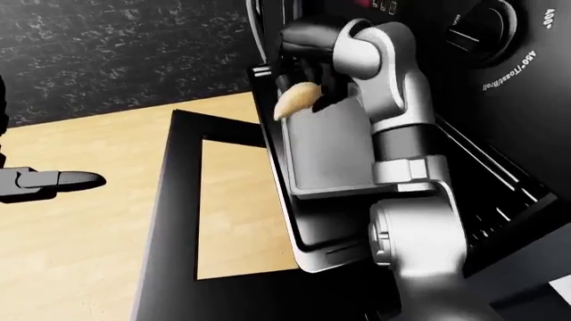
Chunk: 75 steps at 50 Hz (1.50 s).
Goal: Pick the sweet potato from the top rack in the oven and place it on the plate on the counter.
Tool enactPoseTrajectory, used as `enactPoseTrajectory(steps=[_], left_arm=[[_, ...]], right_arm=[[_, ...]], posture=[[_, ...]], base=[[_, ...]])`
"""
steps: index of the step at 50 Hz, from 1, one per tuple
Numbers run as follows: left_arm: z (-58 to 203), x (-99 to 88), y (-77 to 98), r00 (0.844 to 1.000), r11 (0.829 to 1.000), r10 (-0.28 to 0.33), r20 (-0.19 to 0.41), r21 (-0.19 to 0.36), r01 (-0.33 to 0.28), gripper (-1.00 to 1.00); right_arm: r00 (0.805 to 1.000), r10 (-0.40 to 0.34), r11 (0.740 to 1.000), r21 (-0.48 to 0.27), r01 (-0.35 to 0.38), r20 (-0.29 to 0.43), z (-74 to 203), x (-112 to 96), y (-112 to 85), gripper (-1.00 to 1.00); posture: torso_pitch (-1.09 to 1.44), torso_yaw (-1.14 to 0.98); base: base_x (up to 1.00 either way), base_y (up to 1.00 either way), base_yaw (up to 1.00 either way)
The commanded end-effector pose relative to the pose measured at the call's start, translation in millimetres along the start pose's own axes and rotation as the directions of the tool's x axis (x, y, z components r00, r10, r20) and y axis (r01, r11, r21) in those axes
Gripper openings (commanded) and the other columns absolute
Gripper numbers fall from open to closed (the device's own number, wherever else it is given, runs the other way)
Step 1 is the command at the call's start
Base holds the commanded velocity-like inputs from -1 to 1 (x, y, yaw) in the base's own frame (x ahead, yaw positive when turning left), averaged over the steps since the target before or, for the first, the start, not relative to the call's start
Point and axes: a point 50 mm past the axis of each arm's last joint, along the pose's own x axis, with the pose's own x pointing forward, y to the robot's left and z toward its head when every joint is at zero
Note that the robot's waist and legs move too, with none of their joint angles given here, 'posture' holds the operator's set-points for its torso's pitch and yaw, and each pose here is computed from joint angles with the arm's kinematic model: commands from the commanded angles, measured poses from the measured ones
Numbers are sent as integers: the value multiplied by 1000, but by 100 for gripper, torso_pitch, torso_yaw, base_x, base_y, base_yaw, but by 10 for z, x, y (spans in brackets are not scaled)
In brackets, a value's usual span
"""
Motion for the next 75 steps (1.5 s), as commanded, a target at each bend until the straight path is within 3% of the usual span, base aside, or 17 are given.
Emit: enactPoseTrajectory(steps=[1, 4, 6, 8, 10, 16, 46, 50, 52, 53, 56, 57, 58, 65, 72, 74, 75], left_arm=[[112, -6, 18, 997, 1000, 16, 71, 17, -17, 100], [96, -9, 30, 997, 1000, 18, 70, 17, -19, 100], [86, -17, 35, 997, 1000, 18, 69, 19, -20, 100], [84, -22, 40, 997, 1000, 19, 69, 20, -20, 100], [74, -21, 42, 998, 1000, 21, 67, 20, -22, 100], [74, -15, 35, 998, 1000, 21, 66, 21, -22, 100], [203, -33, 34, 998, 999, 21, 64, 26, -23, 100], [160, -36, 45, 998, 999, 21, 60, 27, -23, 100], [135, -34, 55, 998, 999, 23, 57, 29, -25, 100], [138, -35, 51, 998, 999, 22, 58, 27, -24, 100], [124, -35, 48, 998, 999, 23, 53, 31, -25, 100], [132, -33, 45, 998, 999, 22, 54, 31, -24, 100], [139, -31, 41, 998, 999, 23, 54, 31, -24, 100], [145, -20, 18, 998, 999, 20, 52, 32, -22, 100], [139, 4, 0, 998, 999, 14, 55, 30, -15, 100], [153, 14, -15, 998, 1000, 10, 56, 28, -11, 100], [148, 11, -17, 998, 1000, 7, 56, 25, -8, 100]], right_arm=[[994, -90, 992, 89, 84, 62, 143, -74, -229, -100], [984, -149, 959, 256, 120, 98, 230, -77, -348, -100], [974, -190, 941, 306, 145, 123, 284, -96, -420, -100], [971, -184, 955, 264, 139, 154, 327, -106, -410, -100], [962, -217, 936, 315, 158, 164, 358, -112, -462, -100], [964, -217, 958, 224, 181, 150, 399, -105, -439, -100], [968, -232, 919, 347, 187, 93, 367, -124, -392, -100], [963, -234, 921, 349, 176, 133, 409, -139, -365, -100], [956, -263, 888, 420, 187, 131, 403, -137, -369, -100], [949, -291, 854, 480, 202, 119, 406, -141, -396, -100], [933, -344, 816, 524, 245, 100, 433, -175, -400, -100], [932, -347, 781, 581, 227, 102, 466, -201, -395, -100], [920, -381, 784, 558, 270, 90, 455, -214, -429, -100], [908, -405, 754, 599, 270, 102, 514, -287, -380, -100], [870, -489, 670, 667, 326, 67, 559, -453, -293, -100], [865, -500, 637, 697, 329, 48, 543, -492, -225, -100], [850, -526, 602, 721, 343, 34, 534, -522, -234, -100]], posture=[[0, 0], [0, 0], [0, 0], [0, 0], [0, 0], [0, 0], [0, 0], [0, 0], [0, 0], [0, 0], [0, 0], [0, 0], [0, 0], [0, 0], [0, 0], [0, 0], [0, 0]], base=[[0, 0, 0], [0, 0, 0], [0, 0, 0], [0, 0, 0], [0, 0, 0], [-60, 15, 0], [-100, 27, 0], [-100, 0, 0], [-50, 0, 0], [0, 0, 0], [0, 0, 0], [0, 0, 0], [0, 0, 0], [0, 0, 0], [0, 0, 0], [0, 0, 0], [0, 0, -30]])
